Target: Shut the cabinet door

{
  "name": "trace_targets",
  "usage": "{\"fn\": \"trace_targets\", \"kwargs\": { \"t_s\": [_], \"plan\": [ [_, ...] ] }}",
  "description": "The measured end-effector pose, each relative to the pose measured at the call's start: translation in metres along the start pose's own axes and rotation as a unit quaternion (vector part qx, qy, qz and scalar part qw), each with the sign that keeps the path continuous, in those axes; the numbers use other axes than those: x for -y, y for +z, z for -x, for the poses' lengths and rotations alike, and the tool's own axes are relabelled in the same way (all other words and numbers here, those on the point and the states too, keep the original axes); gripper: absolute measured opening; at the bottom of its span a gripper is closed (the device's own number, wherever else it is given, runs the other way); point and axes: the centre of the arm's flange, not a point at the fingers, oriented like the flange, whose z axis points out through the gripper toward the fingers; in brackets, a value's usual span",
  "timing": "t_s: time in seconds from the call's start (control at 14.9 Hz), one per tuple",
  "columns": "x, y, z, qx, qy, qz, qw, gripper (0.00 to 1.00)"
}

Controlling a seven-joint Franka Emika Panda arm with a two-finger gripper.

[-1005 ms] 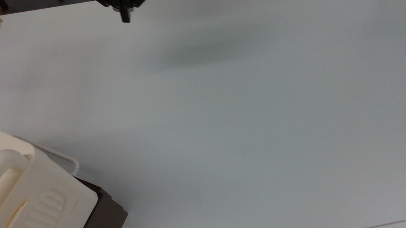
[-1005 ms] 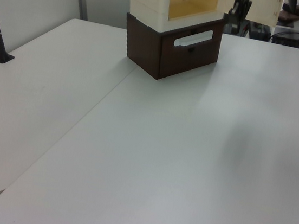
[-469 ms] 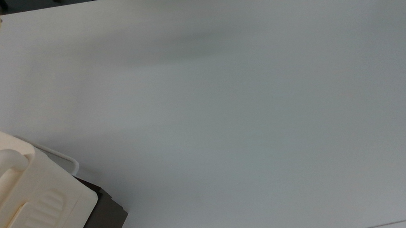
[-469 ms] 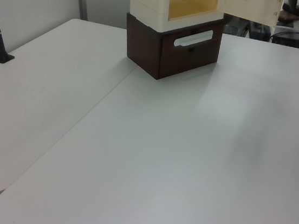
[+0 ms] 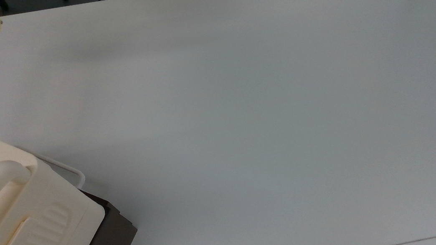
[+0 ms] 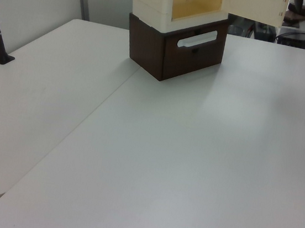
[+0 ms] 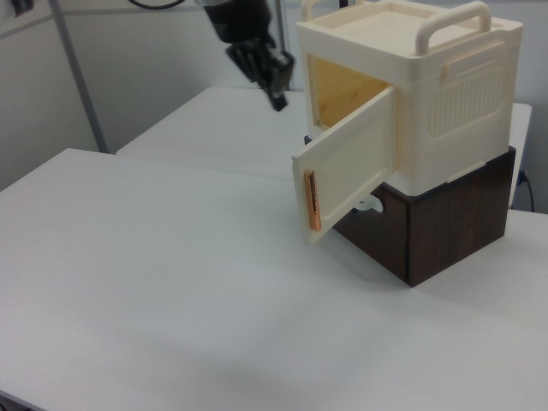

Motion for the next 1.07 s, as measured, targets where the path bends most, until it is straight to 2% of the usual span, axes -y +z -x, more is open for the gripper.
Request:
{"fn": "trace_targets", "kwargs": {
  "t_s": [0.27,0.54,0.8,1.07],
  "plan": [
    [-0.063,-0.005,-0.003,-0.026,0.022,0.012,0.9993,0.01],
    [-0.101,-0.001,0.000,-0.026,0.021,0.024,0.9992,0.01],
    [-0.120,0.013,0.000,-0.012,0.000,0.029,0.9995,0.01],
    [-0.116,0.032,-0.003,0.003,-0.014,0.023,0.9996,0.01]
  ]
}}
